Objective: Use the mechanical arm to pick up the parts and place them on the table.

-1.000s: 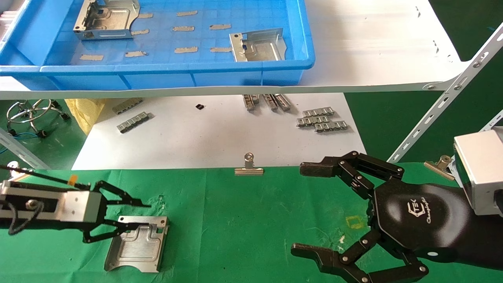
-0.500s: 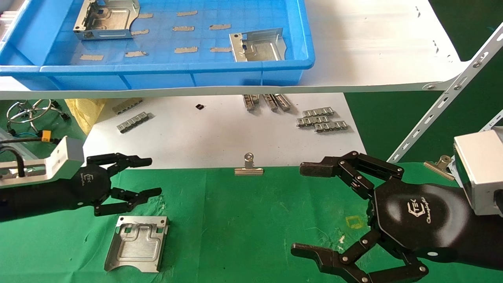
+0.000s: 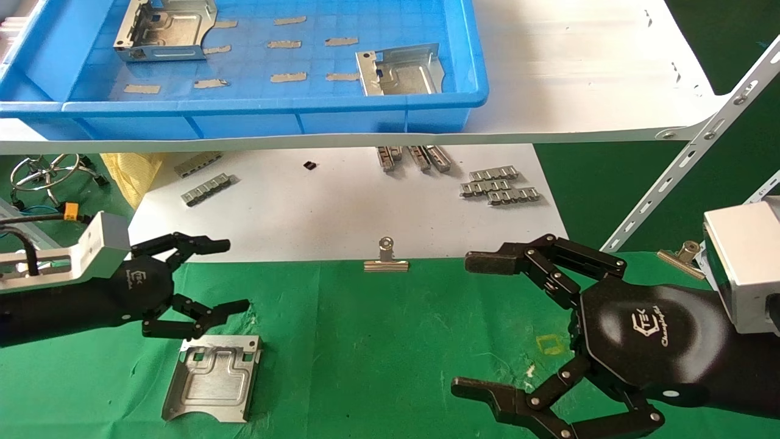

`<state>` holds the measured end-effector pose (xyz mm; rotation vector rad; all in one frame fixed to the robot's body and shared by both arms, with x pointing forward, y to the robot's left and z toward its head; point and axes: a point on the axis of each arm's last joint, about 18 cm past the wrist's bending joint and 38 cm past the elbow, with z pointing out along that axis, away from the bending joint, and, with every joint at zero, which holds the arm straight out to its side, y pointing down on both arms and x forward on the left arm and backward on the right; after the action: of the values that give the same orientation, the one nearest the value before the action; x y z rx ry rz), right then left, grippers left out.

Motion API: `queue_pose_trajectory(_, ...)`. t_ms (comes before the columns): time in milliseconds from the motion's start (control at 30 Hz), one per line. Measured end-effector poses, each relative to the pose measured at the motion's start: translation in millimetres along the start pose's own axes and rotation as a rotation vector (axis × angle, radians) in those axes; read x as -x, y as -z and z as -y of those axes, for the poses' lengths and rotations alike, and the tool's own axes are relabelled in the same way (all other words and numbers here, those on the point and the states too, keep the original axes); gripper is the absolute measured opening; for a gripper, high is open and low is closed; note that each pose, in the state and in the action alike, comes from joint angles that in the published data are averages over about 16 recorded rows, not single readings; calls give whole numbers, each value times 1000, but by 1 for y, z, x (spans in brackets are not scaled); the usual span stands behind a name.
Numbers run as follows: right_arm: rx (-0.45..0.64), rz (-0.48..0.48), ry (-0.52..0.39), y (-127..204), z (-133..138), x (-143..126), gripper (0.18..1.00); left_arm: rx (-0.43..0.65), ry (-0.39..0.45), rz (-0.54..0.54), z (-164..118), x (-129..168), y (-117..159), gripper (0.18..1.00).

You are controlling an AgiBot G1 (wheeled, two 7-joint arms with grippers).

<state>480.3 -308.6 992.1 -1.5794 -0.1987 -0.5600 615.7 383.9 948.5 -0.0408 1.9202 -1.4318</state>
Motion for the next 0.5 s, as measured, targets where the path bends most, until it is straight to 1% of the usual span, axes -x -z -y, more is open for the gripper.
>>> queue_pose_trajectory(100, 0, 0, 0, 0, 0, 0, 1001, -21, 7, -10, 4, -3, -2, 944)
queue_pose_trajectory(300, 0, 0, 0, 0, 0, 0, 1001, -70, 22, -37, 14, -11, -6, 985)
queue_pose_trajectory(500, 0, 0, 0, 0, 0, 0, 1001, -115, 34, -65, 25, -20, -8, 999)
